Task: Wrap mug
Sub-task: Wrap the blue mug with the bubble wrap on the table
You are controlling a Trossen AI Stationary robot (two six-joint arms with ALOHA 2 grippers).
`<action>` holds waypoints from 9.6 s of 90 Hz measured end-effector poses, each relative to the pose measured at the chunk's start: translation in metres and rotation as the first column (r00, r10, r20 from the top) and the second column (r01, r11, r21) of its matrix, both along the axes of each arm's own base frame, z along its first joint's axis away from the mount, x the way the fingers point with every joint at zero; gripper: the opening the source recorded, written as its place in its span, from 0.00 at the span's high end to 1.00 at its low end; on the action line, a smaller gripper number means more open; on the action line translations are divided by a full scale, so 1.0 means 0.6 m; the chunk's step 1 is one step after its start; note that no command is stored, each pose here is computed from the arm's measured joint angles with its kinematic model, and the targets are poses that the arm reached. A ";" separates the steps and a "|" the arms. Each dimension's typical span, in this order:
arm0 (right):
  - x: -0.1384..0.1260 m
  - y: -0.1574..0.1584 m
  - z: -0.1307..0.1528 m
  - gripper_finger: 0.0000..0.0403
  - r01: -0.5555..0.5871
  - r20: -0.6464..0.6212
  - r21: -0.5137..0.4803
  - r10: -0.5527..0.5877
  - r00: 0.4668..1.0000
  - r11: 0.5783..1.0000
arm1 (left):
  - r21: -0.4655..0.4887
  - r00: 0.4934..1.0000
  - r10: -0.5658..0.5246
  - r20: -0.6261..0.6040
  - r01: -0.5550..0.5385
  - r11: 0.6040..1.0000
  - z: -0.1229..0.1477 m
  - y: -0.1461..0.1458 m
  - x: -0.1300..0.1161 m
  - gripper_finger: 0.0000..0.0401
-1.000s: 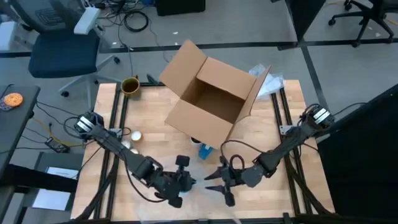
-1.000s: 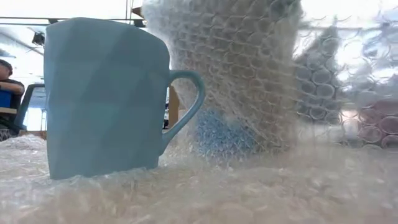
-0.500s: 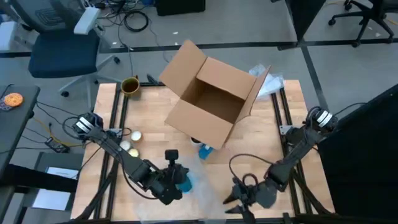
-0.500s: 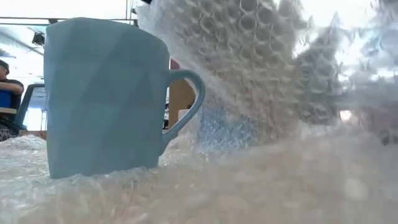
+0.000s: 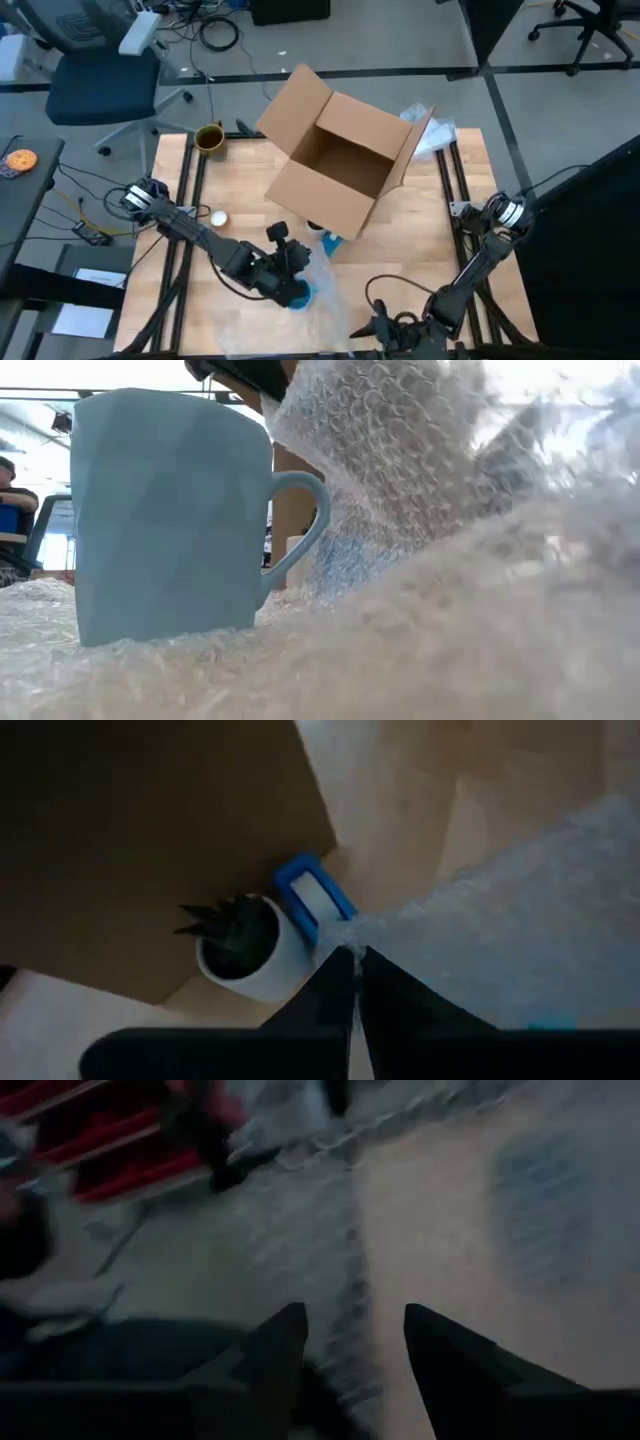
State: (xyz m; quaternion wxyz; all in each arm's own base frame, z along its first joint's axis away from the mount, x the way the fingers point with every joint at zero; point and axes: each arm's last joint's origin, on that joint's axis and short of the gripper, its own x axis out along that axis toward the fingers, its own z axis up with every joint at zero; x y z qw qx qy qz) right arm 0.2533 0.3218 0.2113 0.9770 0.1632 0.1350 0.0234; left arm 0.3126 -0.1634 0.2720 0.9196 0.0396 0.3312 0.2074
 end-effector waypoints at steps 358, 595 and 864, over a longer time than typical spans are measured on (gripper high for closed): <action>-0.047 -0.171 0.157 0.63 0.275 -0.404 0.462 -0.076 0.911 0.843 | -0.006 0.998 0.052 0.027 -0.051 0.999 0.000 0.036 0.024 1.00; 0.118 -0.234 0.138 1.00 -0.031 -0.062 0.124 0.039 0.997 0.992 | -0.141 0.937 -0.323 0.131 0.341 0.930 -0.062 -0.148 -0.091 1.00; 0.204 -0.218 0.017 1.00 -0.188 -0.564 -0.023 0.142 0.814 0.982 | -0.262 0.934 -0.252 0.255 0.318 0.911 -0.196 -0.081 -0.032 0.65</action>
